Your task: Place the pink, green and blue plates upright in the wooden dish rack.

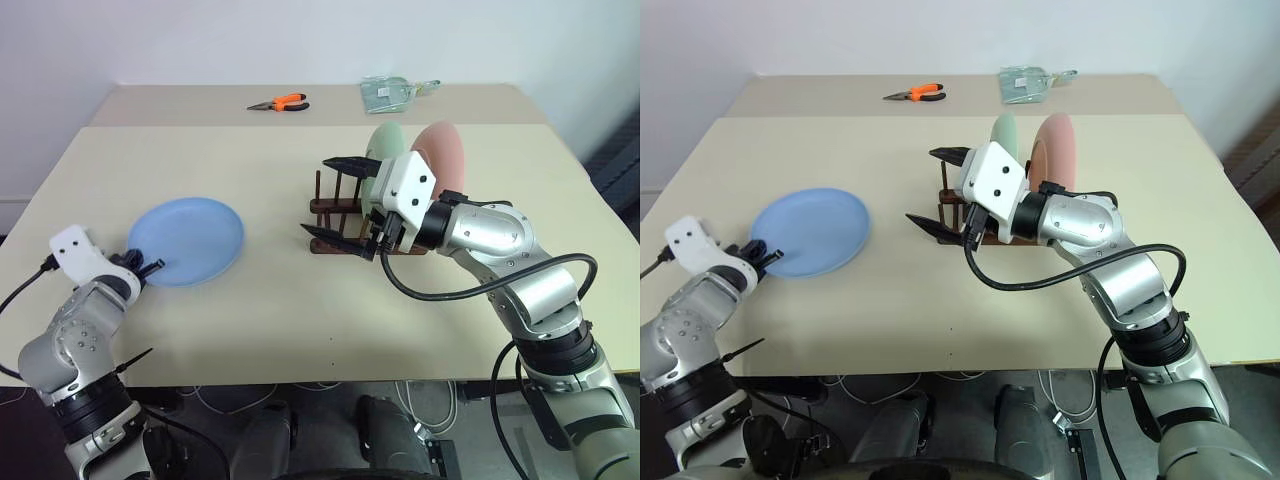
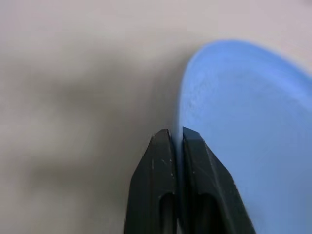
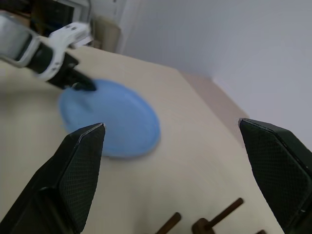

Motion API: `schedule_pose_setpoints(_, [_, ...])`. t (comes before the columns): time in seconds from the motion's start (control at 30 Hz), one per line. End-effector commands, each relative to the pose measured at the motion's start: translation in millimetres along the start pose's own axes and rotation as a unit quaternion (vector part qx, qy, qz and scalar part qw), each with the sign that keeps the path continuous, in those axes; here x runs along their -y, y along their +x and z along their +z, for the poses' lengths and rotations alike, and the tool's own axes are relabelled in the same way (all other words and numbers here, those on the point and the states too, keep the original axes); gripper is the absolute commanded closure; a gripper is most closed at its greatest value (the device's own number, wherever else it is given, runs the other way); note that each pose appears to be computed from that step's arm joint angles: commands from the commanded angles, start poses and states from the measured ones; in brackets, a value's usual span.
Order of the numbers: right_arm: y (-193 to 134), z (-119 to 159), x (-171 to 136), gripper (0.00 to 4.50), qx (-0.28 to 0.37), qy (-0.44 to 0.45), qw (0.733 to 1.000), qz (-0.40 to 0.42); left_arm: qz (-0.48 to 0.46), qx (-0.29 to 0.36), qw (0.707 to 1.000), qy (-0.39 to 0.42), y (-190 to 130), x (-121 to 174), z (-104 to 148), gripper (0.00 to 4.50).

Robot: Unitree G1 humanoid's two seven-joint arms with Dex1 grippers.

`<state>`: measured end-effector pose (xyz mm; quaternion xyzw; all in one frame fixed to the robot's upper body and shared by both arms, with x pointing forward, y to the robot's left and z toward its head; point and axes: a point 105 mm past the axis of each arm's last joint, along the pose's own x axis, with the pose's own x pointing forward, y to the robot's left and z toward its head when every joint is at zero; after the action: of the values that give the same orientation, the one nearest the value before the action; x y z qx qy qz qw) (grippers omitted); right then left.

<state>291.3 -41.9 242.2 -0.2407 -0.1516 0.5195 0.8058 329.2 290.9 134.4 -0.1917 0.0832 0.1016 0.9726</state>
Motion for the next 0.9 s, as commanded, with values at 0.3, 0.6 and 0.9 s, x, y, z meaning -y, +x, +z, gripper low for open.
schedule_pose_setpoints(0.3, [47.9,-3.3,-4.3,0.00,-0.031,-0.249,0.968,0.031,-0.247,0.203,0.942,0.102,-35.8,146.8,111.8,4.47])
schedule_pose_setpoints(0.6, [74.6,-17.2,2.3,1.80,-0.047,-0.285,0.957,0.013,-0.278,0.193,0.935,0.106,-45.5,162.2,106.1,4.50])
schedule_pose_setpoints(0.9, [70.8,-5.9,5.0,4.50,-0.023,-0.306,0.952,-0.009,-0.272,0.236,0.933,0.010,-49.4,148.8,131.0,1.89])
